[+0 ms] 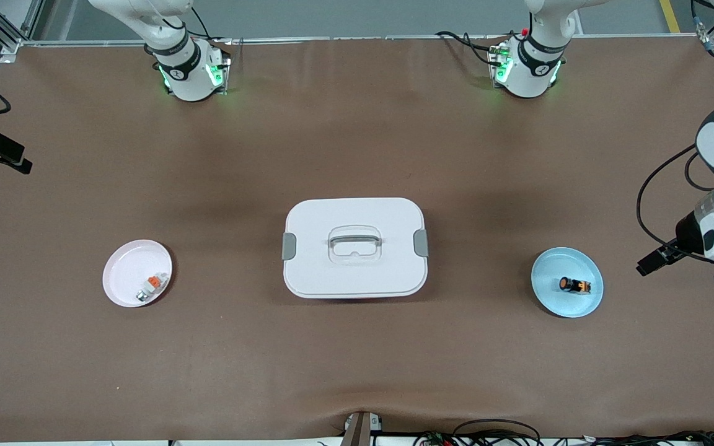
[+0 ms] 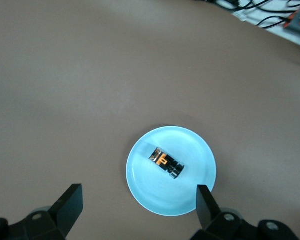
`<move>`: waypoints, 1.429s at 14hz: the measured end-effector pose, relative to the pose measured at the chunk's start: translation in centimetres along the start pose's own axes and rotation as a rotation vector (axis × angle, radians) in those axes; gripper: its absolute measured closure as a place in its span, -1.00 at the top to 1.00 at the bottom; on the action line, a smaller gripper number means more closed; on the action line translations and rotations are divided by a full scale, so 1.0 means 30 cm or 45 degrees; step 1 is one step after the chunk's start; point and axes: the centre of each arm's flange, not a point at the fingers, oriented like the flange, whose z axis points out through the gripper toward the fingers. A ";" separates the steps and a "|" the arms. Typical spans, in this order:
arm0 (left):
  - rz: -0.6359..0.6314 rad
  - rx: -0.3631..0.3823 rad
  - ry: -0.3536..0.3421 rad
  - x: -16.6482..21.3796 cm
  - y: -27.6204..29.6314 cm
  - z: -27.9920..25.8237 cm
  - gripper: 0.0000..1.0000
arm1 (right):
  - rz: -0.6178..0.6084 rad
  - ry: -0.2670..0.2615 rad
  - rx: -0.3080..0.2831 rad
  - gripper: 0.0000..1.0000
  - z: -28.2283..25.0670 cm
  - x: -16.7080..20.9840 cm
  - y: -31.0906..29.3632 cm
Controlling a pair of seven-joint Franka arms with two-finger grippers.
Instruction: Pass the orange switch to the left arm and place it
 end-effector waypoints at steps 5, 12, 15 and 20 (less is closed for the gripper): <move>0.026 -0.054 0.101 -0.019 0.031 -0.199 1.00 | -0.002 0.002 0.000 1.00 -0.001 0.001 -0.003; 0.234 -0.028 0.058 -0.026 0.046 -0.410 1.00 | -0.001 0.003 0.000 1.00 -0.001 0.001 -0.001; 0.269 -0.022 0.044 -0.022 0.043 -0.458 1.00 | 0.000 0.004 0.000 1.00 -0.001 0.001 0.000; 0.275 -0.037 0.055 -0.050 0.048 -0.546 1.00 | 0.002 0.004 0.001 1.00 -0.001 0.001 0.000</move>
